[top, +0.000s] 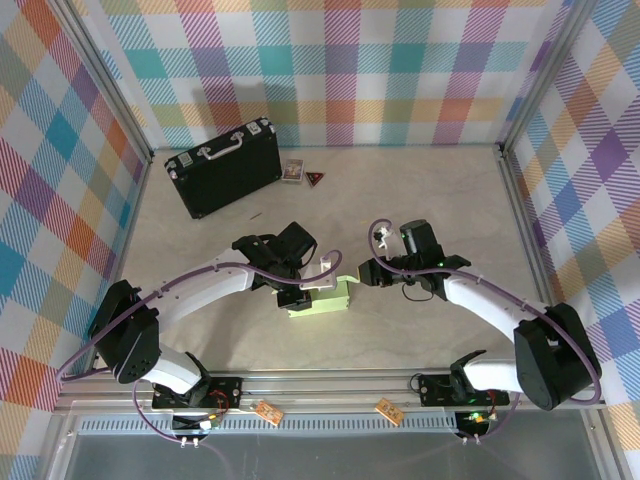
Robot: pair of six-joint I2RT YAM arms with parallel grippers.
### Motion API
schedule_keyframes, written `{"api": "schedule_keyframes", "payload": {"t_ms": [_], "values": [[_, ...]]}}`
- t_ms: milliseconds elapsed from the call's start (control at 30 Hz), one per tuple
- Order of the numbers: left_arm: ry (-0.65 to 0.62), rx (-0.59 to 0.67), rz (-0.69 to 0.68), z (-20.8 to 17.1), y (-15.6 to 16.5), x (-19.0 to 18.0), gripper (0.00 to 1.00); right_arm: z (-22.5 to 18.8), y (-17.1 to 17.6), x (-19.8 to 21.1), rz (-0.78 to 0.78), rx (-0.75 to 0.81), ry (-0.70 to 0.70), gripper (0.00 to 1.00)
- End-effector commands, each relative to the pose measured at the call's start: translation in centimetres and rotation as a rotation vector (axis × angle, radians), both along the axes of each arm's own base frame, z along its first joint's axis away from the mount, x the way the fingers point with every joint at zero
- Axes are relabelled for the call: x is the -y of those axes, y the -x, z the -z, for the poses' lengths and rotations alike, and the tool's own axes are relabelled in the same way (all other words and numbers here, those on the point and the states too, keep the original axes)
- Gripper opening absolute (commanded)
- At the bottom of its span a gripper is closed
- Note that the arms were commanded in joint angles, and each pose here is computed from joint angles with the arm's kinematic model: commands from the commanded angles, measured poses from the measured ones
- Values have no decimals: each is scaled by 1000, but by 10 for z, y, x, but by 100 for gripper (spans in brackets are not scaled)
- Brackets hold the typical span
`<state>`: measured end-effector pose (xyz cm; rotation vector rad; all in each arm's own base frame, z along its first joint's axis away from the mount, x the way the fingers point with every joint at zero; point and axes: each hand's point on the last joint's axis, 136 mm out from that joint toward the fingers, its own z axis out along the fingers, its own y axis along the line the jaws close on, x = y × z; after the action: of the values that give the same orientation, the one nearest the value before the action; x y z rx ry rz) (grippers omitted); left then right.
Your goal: Fold the paper box
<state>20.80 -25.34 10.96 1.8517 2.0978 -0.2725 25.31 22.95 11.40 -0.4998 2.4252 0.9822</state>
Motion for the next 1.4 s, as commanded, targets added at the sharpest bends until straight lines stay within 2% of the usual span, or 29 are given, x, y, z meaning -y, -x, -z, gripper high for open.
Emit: {"api": "schedule_keyframes", "payload": {"t_ms": [0, 300, 633, 767, 1100, 1367], "values": [[-3, -8, 1, 0, 0, 5, 39, -10, 13, -10, -74, -2, -67, 34], [-14, -10, -2, 2, -1, 4, 38, -9, 30, -17, -139, -40, -75, 27], [-22, -16, 1, 4, 0, 3, 38, -11, 41, -16, -162, -31, -60, 26], [-23, -14, -1, 4, -1, 3, 38, -11, 46, -16, -166, -34, -63, 30], [-20, -18, 0, 3, 0, 4, 38, -18, 63, -23, -226, -28, -111, 25], [-21, -20, 0, 3, 0, 3, 38, -33, 61, -37, -272, -5, -166, 24]]}}
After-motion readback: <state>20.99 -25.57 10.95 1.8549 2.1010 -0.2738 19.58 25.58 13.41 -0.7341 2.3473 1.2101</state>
